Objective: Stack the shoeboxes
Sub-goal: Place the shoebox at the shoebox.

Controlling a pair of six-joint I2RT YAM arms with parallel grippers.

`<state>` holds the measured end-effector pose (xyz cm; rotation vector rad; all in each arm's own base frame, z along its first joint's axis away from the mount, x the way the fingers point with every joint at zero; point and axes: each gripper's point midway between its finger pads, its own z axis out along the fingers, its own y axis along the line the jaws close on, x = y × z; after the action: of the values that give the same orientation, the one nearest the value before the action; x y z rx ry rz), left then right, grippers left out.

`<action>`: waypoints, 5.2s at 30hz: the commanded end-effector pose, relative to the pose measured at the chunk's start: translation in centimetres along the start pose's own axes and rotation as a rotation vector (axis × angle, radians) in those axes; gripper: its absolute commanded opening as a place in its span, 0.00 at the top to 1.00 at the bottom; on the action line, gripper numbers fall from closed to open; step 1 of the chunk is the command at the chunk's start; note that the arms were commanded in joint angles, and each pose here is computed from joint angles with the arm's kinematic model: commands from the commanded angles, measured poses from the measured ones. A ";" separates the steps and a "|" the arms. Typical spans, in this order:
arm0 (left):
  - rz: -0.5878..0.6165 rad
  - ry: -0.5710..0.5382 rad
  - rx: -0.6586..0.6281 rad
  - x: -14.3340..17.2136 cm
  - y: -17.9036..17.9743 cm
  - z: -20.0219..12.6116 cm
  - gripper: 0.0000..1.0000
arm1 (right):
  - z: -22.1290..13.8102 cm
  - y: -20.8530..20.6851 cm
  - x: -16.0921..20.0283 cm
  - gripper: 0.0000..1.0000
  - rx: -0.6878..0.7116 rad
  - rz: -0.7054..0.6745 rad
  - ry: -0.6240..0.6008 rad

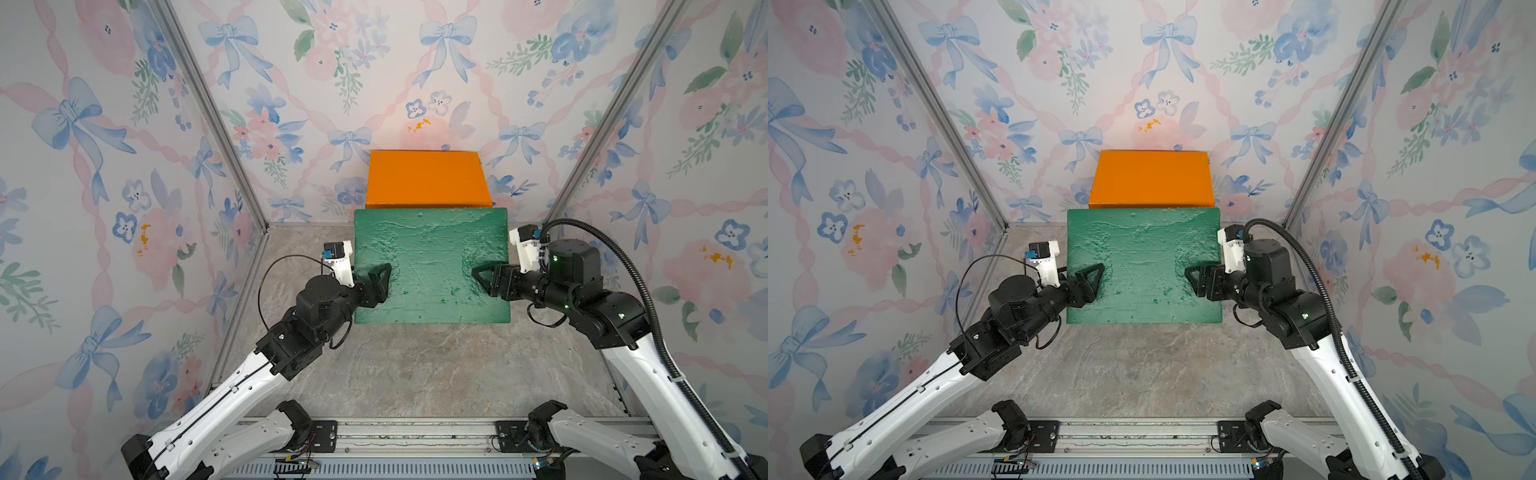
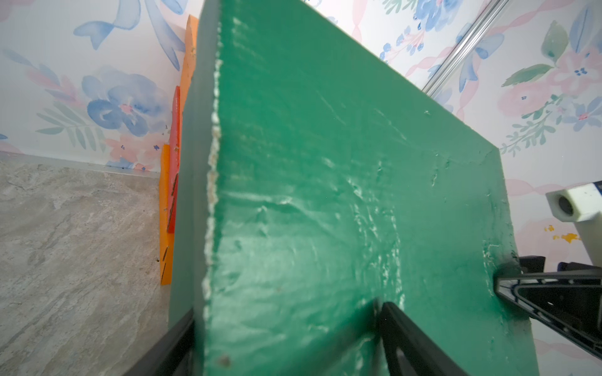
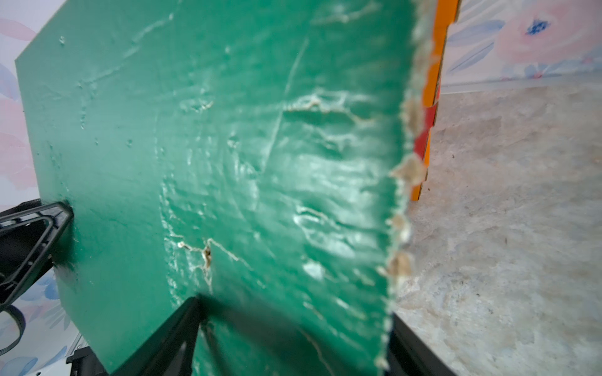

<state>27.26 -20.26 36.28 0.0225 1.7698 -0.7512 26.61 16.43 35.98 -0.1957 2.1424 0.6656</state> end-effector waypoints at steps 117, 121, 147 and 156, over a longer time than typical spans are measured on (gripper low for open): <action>0.096 -0.132 0.428 -18.3 -10.5 14.3 0.19 | 5.1 5.8 -24.6 0.21 -0.331 0.001 -0.341; 0.088 -0.133 0.433 -18.5 -10.4 14.6 0.19 | 5.3 5.6 -24.9 0.21 -0.324 0.002 -0.351; 0.064 -0.127 0.389 -19.0 -7.6 16.8 0.20 | 7.0 4.6 -25.3 0.20 -0.320 0.025 -0.342; 0.058 -0.120 0.380 -18.9 -6.9 17.1 0.20 | 7.3 4.4 -25.2 0.20 -0.319 0.033 -0.338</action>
<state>49.12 -21.31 53.23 0.0388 1.5032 -0.7735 48.34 15.36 52.44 0.0171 1.7518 0.7241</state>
